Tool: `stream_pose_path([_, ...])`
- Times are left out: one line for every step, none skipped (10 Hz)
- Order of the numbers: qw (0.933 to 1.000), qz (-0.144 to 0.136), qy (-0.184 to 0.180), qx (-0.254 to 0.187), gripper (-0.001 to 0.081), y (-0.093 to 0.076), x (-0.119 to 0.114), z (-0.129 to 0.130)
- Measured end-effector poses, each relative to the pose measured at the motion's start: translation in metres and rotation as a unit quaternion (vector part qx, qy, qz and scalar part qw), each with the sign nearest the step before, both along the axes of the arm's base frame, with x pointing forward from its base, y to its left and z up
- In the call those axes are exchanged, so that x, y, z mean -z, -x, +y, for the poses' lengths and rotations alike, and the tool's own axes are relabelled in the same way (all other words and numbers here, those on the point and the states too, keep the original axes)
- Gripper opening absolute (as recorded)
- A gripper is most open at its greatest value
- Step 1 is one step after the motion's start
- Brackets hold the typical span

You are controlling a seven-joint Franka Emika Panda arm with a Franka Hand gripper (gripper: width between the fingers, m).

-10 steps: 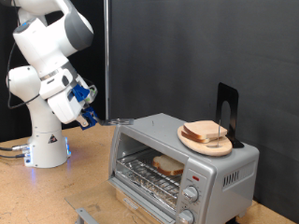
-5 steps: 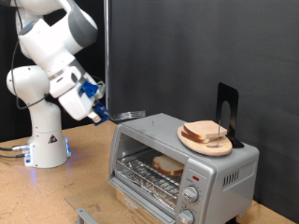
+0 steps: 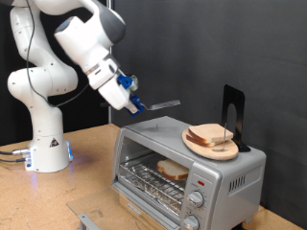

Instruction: Make a piece of toast with the oven

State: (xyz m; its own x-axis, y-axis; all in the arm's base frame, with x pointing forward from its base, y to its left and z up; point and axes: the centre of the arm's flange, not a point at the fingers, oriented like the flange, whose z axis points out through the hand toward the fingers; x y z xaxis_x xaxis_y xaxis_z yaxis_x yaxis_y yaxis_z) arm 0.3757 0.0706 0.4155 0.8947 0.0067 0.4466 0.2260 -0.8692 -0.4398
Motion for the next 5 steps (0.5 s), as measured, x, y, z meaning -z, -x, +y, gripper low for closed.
stream_pose_path([0.9999, -0.007, 0.012, 0.001, 0.0406, 0.003, -0.002, 0.019])
stream_pose_path([0.9998, -0.008, 0.015, 0.002, 0.0406, 0.006, -0.002, 0.034])
stream_pose_path([0.9998, -0.008, 0.018, 0.001, 0.0406, 0.008, -0.001, 0.045])
stream_pose_path([0.9997, -0.007, 0.021, 0.001, 0.0406, 0.009, 0.001, 0.052])
stream_pose_path([0.9997, -0.004, 0.025, 0.002, 0.0406, 0.010, 0.005, 0.057])
